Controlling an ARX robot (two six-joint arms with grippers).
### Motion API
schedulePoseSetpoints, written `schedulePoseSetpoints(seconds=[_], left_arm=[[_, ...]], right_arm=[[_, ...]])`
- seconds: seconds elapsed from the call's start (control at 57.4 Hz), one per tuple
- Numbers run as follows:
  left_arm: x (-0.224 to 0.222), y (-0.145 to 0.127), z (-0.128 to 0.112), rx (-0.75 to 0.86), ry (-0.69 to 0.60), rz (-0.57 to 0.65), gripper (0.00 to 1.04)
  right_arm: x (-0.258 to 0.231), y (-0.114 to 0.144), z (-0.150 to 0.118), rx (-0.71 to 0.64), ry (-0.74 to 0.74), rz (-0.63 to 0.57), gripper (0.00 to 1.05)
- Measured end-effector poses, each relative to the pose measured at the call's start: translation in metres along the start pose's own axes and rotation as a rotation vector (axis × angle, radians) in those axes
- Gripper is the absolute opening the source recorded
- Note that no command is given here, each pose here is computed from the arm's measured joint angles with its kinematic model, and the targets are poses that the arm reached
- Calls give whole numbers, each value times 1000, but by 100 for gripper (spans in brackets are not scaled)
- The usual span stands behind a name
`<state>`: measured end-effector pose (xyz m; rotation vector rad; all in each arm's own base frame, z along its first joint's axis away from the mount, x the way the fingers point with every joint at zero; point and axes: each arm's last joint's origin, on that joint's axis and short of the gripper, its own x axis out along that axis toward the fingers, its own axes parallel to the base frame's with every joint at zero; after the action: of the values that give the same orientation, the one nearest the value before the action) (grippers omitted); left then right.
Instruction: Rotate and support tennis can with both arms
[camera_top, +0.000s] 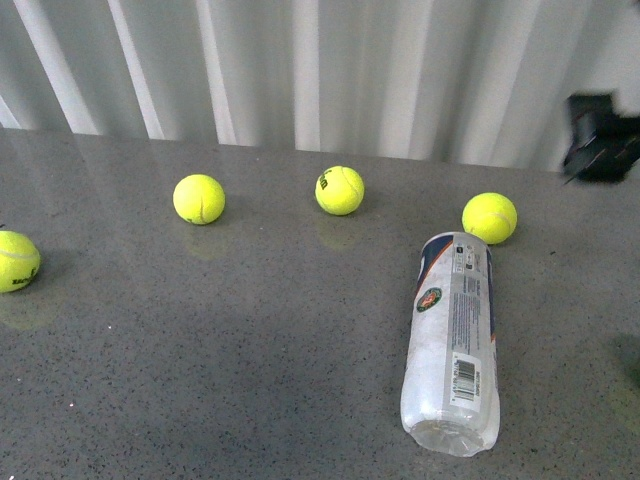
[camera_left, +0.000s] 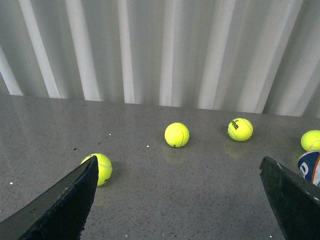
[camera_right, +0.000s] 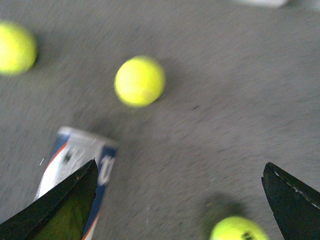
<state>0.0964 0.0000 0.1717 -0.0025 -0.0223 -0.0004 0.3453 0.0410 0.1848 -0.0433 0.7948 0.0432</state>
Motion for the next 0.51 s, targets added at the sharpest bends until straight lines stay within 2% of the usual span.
schedulePoseSetpoints(seconds=[0.087,0.192,0.314,0.505], left_arm=[[0,0,0,0,0,0,98],[0,0,0,0,0,0,98],[0,0,0,0,0,0,98],[0,0,0,0,0,0,98]], right_arm=[[25,37,-23,-94,116,92,98],[45,55,-39,-86,163,148,98],[62,61,-52,-43,200,168,98],[75,67,-52,17,226,197,98]])
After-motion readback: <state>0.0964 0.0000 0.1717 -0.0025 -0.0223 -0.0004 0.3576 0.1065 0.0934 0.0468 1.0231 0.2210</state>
